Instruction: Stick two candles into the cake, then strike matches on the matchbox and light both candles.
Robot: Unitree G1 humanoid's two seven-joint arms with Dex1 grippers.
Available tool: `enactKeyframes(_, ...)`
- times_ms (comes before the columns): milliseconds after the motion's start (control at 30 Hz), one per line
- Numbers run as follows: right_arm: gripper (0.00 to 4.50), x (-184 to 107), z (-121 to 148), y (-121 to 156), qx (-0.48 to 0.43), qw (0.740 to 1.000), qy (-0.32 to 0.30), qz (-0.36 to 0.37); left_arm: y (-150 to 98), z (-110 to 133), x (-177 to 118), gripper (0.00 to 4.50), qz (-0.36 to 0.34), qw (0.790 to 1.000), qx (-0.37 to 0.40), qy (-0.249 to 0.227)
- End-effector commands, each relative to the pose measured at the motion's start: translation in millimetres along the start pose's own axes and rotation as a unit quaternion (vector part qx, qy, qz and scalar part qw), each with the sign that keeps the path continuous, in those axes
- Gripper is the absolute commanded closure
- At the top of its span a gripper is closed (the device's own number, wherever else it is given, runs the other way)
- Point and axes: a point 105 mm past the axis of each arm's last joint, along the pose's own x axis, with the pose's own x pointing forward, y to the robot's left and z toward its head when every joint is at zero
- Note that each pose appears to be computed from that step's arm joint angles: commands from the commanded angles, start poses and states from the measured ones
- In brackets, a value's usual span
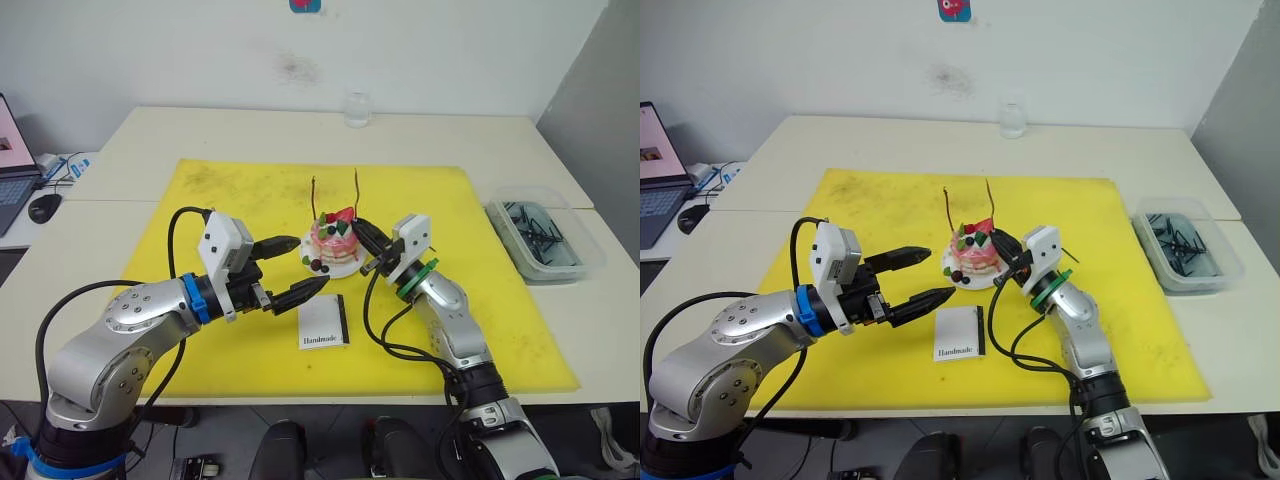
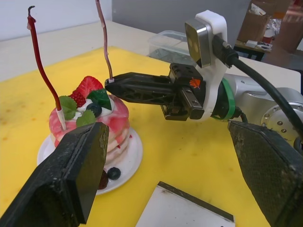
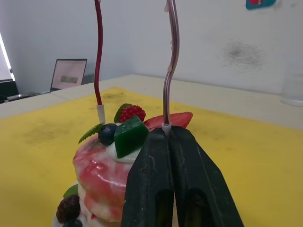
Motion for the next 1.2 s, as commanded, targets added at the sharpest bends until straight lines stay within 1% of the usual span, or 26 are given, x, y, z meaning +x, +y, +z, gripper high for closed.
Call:
enactKeyframes(33, 4.44, 0.8, -4.6, 0.3, -0.006, 1.000, 0.004, -0.003, -5.3, 11.2, 0.9, 0.00, -0.012, 1.000, 0.015, -0.018)
enactKeyframes(200, 4.44, -2.0, -17.0, 1.9, 0.002, 1.000, 0.025, -0.001, -5.3, 11.2, 1.2, 0.00, -0.013, 1.000, 0.016, -0.018)
enactKeyframes(400, 4.44, -4.1, -9.0, -3.7, 0.004, 1.000, 0.011, -0.016, -6.7, 9.0, 1.8, 0.00, -0.016, 1.000, 0.017, -0.016)
enactKeyframes(433, 4.01, -3.9, -4.9, -3.9, 0.007, 1.000, 0.004, -0.015, -7.0, 8.7, 2.0, 0.00, -0.016, 1.000, 0.017, -0.015)
enactKeyframes(533, 3.16, -2.4, 7.3, -5.4, 0.004, 1.000, -0.015, -0.020, -6.9, 8.2, 2.6, 0.00, -0.018, 1.000, 0.021, -0.013)
enactKeyframes(567, 2.72, -2.0, 11.1, -5.8, 0.000, 1.000, -0.022, -0.022, -7.5, 7.9, 2.9, 0.00, -0.021, 0.999, 0.025, -0.011)
enactKeyframes(700, 1.26, -0.8, 22.1, -1.5, -0.002, 0.999, -0.037, -0.008, -7.6, 9.4, 5.2, 0.00, -0.024, 0.999, 0.029, -0.014)
enactKeyframes(933, 1.26, -7.5, 40.2, -5.0, -0.019, 0.999, -0.046, -0.007, -3.5, 4.3, 5.6, 0.00, -0.016, 0.999, 0.030, -0.002)
enactKeyframes(1033, 1.26, -16.2, 47.8, -8.1, -0.034, 0.999, -0.043, -0.004, 2.1, -1.2, 0.4, 0.00, -0.003, 1.000, 0.019, 0.018)
enactKeyframes(1100, 1.26, -25.2, 51.9, -8.9, -0.046, 0.998, -0.034, 0.003, 6.5, -5.7, -7.3, 0.00, 0.005, 0.999, -0.001, 0.033)
enactKeyframes(1200, 1.26, -43.3, 52.6, -9.8, -0.081, 0.996, 0.000, 0.025, 10.0, -19.9, -28.3, 0.00, 0.007, 0.995, -0.077, 0.071)
